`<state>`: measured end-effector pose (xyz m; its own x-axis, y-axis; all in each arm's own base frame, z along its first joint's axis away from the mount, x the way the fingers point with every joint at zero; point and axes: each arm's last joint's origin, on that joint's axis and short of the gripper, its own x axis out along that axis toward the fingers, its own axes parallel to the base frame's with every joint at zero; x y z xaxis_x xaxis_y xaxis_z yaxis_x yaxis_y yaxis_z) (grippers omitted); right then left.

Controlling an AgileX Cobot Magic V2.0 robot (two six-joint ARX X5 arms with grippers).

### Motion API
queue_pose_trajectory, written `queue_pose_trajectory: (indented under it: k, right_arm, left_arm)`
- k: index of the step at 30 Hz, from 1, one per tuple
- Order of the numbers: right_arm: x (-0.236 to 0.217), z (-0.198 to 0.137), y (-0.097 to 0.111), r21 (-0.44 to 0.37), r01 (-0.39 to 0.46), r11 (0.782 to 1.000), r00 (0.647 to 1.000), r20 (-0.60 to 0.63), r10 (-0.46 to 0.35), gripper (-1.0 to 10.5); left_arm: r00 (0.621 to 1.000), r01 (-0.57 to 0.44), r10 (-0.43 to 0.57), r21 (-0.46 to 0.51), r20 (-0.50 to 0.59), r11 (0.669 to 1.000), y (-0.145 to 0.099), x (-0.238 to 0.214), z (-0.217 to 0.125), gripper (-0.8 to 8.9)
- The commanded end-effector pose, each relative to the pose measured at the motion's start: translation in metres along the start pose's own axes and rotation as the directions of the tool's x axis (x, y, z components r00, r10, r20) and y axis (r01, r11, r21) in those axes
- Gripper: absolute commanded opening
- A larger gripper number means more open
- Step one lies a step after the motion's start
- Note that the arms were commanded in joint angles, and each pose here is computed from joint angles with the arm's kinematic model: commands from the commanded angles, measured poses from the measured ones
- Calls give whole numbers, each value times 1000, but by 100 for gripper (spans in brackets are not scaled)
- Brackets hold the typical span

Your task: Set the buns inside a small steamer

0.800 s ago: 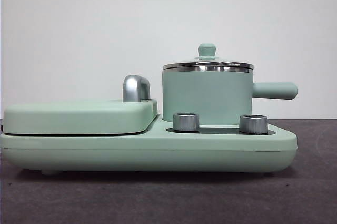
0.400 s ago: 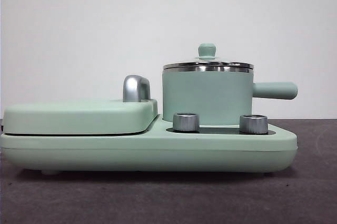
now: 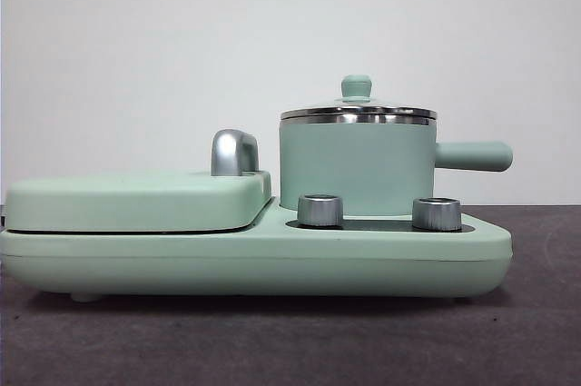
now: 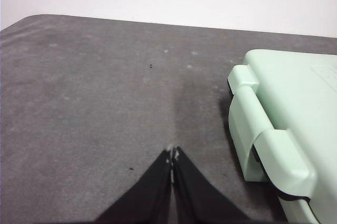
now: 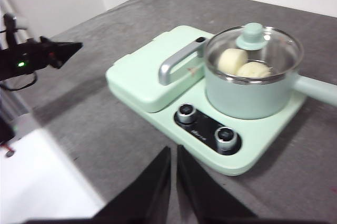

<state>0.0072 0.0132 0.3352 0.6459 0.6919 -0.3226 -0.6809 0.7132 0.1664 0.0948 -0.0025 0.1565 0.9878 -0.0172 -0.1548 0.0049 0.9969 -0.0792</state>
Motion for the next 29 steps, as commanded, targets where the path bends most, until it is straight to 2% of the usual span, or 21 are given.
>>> queue_pose_trajectory:
  k: [1, 5, 8, 11, 14, 17, 18, 24, 29]
  right_arm:
    - [5, 2, -2, 12, 50, 999, 998, 41, -51, 17]
    - [24, -4, -16, 32, 206, 978, 967, 145, -208, 17]
    - [47, -19, -35, 44, 327, 944, 914, 237, -328, 17]
    - [64, -38, -54, 63, 437, 897, 848, 303, -434, 17]
    - [79, -62, -70, 81, 540, 838, 782, 320, -535, 17]
    - [91, -85, -81, 107, 601, 792, 735, 315, -600, 17]
    - [94, -91, -84, 113, 612, 783, 727, 309, -613, 17]
    - [108, -124, -92, 121, 626, 770, 733, 246, -634, 17]
    - [112, -138, -95, 126, 635, 763, 730, 228, -645, 17]
  left_arm:
    - [1000, -8, 8, -1, -23, 1000, 1, 2, -7, 7]
    - [1000, -8, 8, -1, -23, 1000, 1, 2, -7, 7]
    - [1000, -8, 8, -1, -23, 1000, 1, 2, -7, 7]
    - [1000, -8, 8, -1, -23, 1000, 1, 2, -7, 7]
    - [1000, -8, 8, -1, -23, 1000, 1, 2, -7, 7]
    - [1000, -8, 8, -1, -23, 1000, 1, 2, -7, 7]
    - [1000, -8, 8, -1, -23, 1000, 1, 2, -7, 7]
    - [1000, -8, 8, -1, -23, 1000, 1, 2, -7, 7]
    - [1000, -8, 8, -1, -23, 1000, 1, 2, -7, 7]
